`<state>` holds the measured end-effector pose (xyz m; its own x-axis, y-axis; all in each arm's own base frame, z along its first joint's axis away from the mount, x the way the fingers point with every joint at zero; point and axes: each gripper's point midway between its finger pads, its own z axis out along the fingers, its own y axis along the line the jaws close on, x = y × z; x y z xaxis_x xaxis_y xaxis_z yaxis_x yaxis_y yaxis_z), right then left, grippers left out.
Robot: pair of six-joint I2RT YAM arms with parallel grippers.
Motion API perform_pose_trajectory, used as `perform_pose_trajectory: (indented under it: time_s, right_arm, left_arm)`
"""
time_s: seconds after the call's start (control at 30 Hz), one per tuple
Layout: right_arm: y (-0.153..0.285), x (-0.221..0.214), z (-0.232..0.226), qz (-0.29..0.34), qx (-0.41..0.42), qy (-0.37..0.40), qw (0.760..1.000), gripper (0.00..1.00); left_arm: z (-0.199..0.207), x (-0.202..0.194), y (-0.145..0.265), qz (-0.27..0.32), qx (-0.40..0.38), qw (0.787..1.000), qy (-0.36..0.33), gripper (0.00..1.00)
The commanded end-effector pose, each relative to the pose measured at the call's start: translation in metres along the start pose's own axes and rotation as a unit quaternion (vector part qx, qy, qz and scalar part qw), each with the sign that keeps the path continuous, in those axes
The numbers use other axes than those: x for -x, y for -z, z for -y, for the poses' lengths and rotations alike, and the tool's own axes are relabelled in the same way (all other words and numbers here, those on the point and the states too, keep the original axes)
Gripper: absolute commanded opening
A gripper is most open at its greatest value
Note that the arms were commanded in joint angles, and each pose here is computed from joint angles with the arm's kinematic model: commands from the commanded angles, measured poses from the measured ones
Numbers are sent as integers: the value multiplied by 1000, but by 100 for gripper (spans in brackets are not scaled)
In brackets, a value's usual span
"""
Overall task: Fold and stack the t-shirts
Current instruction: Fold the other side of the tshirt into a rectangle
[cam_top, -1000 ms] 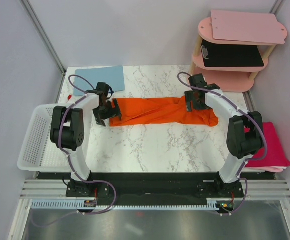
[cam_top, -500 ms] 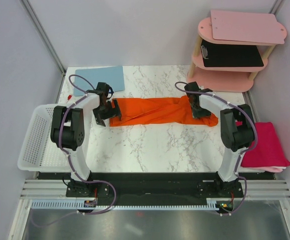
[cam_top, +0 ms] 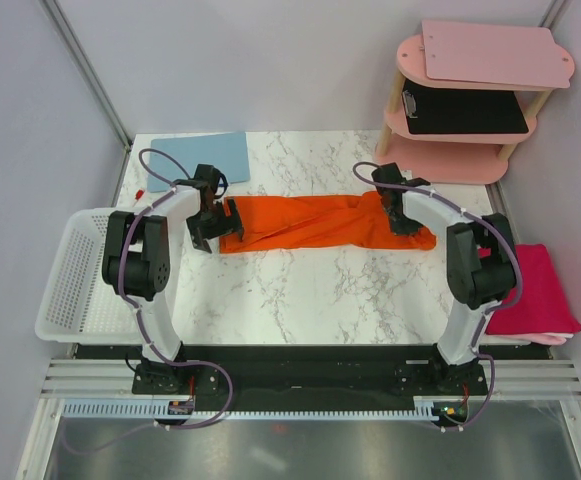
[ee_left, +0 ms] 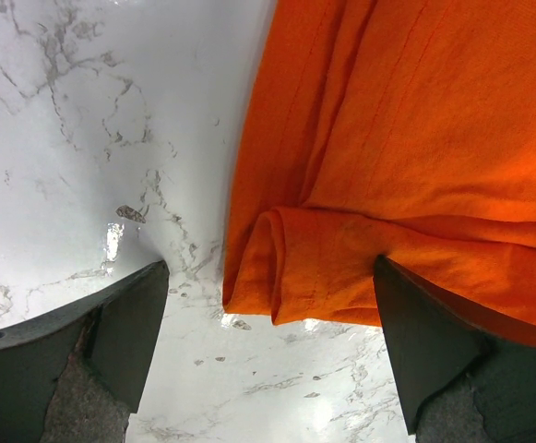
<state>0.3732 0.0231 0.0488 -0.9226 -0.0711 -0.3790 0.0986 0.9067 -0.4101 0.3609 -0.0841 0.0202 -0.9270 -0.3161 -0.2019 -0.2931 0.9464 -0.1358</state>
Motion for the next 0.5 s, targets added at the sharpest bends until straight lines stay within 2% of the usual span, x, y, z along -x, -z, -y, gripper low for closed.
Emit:
perform_pose_trajectory:
  time_s: [0.0,0.33,0.4,0.47]
  right_arm:
    - [26,-6,16,12,4,-8,1000,12]
    - [24,-55,23,-55,-13,10,998,14]
    - [22,-64,24,-76,-17,17,997,16]
    - [22,-66,24,-86,-21,20,996,25]
  left_arm:
    - [-4,3,-11,1,14,1000,1,100]
    - [-9,5,-12,5,27,1000,3,99]
    - [-9,4,-12,3,29,1000,4,99]
    - [-10,4,-12,3,31,999,5,99]
